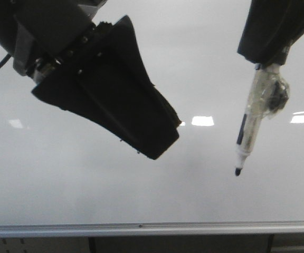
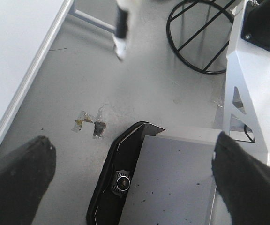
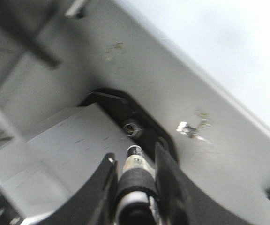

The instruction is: Write number 0 on whiteboard

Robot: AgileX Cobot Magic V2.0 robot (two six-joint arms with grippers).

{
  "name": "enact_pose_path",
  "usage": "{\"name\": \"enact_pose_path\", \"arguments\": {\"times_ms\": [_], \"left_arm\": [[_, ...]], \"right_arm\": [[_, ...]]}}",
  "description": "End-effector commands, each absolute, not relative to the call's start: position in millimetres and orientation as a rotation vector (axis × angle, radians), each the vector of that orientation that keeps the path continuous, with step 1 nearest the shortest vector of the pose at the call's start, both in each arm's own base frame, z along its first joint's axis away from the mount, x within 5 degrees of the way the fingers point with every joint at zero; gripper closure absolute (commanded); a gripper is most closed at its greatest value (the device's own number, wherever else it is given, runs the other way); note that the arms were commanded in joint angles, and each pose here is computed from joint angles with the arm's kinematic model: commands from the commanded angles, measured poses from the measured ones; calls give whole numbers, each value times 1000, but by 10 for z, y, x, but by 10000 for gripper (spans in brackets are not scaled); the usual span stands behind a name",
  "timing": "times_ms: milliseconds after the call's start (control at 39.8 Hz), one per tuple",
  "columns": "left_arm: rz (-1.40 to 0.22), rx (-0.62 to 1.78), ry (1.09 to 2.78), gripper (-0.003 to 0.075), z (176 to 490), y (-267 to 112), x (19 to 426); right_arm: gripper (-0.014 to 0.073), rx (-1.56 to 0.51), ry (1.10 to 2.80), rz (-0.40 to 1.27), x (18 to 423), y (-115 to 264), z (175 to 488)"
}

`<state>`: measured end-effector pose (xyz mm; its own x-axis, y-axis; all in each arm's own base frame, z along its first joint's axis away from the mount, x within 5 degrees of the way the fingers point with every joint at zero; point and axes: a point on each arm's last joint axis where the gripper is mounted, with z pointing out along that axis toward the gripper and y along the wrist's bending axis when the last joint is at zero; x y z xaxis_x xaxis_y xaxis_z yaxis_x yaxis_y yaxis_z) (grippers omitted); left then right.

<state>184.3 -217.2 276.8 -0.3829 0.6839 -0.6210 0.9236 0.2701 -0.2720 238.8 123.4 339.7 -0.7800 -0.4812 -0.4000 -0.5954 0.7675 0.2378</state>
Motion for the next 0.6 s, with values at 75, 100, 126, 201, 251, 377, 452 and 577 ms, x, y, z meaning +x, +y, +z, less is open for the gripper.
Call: {"name": "enact_pose_path", "arguments": {"times_ms": [75,100,126,201,251,377,452,577], "left_arm": [[-916,1401,2102,148,2981,-2190,1811],[-917,1403,2103,179,2981,-2190,1809],[-918,1405,2104,204,2981,-2190,1807],[-919,1405,2104,325,2981,-2190,1807],[-919,1405,2104,399,2981,-2190,1807],[-919,1405,2104,575,2981,-2190,1807],[-918,1404,2103,664,2981,-2190,1809],[-916,1402,2102,740,2981,-2190,1811]], "right_arm": [[656,-690,2512,391,2464,1168,3673],[656,-688,2508,391,2467,1169,3679],[656,-687,2506,391,2468,1169,3679],[656,-684,2501,391,2472,1170,3684],[656,-670,2497,395,2478,1172,3691],[656,-632,2473,395,2503,1173,3731],[656,-611,2456,384,2524,1169,3771],[656,-570,2407,341,2571,1146,3900]]}}
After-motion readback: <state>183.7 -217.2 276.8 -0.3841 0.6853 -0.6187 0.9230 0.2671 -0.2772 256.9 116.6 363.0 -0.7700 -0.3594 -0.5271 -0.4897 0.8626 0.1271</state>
